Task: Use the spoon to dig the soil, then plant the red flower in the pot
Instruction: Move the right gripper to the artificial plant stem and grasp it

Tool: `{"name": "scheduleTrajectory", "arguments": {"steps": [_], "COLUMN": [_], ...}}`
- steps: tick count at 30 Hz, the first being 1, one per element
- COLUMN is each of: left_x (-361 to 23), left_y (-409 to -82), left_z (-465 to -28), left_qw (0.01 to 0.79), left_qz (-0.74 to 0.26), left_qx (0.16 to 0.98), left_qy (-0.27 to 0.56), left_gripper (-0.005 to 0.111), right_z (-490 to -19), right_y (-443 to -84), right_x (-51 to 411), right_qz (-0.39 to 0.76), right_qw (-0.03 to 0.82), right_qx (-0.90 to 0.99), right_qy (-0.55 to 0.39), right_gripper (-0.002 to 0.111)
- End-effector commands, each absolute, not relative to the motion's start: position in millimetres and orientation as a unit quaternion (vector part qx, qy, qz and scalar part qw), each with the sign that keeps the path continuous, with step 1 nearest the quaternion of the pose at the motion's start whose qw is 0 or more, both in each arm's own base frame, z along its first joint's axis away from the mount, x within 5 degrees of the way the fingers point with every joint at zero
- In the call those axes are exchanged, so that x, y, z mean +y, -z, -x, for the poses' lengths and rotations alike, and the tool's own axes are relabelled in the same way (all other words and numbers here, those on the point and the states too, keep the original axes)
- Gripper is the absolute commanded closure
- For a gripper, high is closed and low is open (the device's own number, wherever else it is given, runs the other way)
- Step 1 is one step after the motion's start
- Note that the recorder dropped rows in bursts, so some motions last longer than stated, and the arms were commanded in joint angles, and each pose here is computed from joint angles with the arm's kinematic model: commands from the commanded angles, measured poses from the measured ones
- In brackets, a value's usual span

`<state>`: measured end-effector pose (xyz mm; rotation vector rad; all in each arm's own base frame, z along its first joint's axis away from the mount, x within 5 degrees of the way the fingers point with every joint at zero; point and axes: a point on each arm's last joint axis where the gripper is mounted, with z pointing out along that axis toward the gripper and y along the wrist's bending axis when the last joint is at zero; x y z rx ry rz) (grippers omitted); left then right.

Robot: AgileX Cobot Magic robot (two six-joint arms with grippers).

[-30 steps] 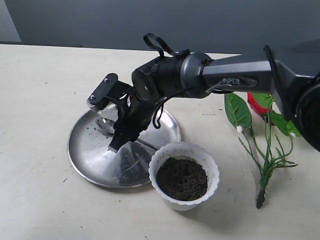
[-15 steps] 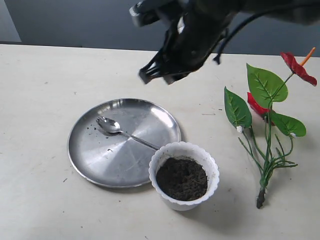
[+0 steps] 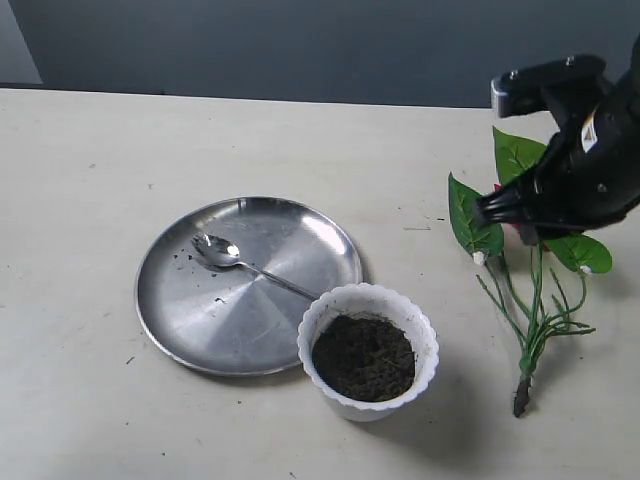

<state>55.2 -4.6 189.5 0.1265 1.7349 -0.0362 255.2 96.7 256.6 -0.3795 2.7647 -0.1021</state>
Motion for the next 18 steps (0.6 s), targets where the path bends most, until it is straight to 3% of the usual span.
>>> {"name": "scheduleTrajectory", "arguments": {"steps": [1,3,10,18], "left_x": [-5.1,-5.1,-5.1,-5.1], "left_y": [-191.5,-191.5,-191.5,-191.5], "left_z": [-55.2,-55.2,-55.2,-55.2], "left_qw": [0.651,0.651,0.651,0.651], "left_qz": [-0.056,-0.056,-0.056,-0.056], "left_qx": [0.757,0.757,0.757,0.757], "left_qy": [0.02,0.02,0.02,0.02], "left_gripper": [0.106,0.106,0.106,0.106], "right_z": [-257.5,-263.0,-286.7,-300.3], "right_y": [-238.0,-232.9,-210.0,-166.1], "right_x": [87.1,83.0,83.6,90.0], "right_qz": [0.1,0.092,0.086,0.082], "right_qw": [0.194,0.199,0.233,0.194], "right_qx": [0.975,0.974,0.963,0.971], "right_qy": [0.043,0.066,0.105,0.11], "right_gripper": [0.059,0.051,0.053,0.053]}}
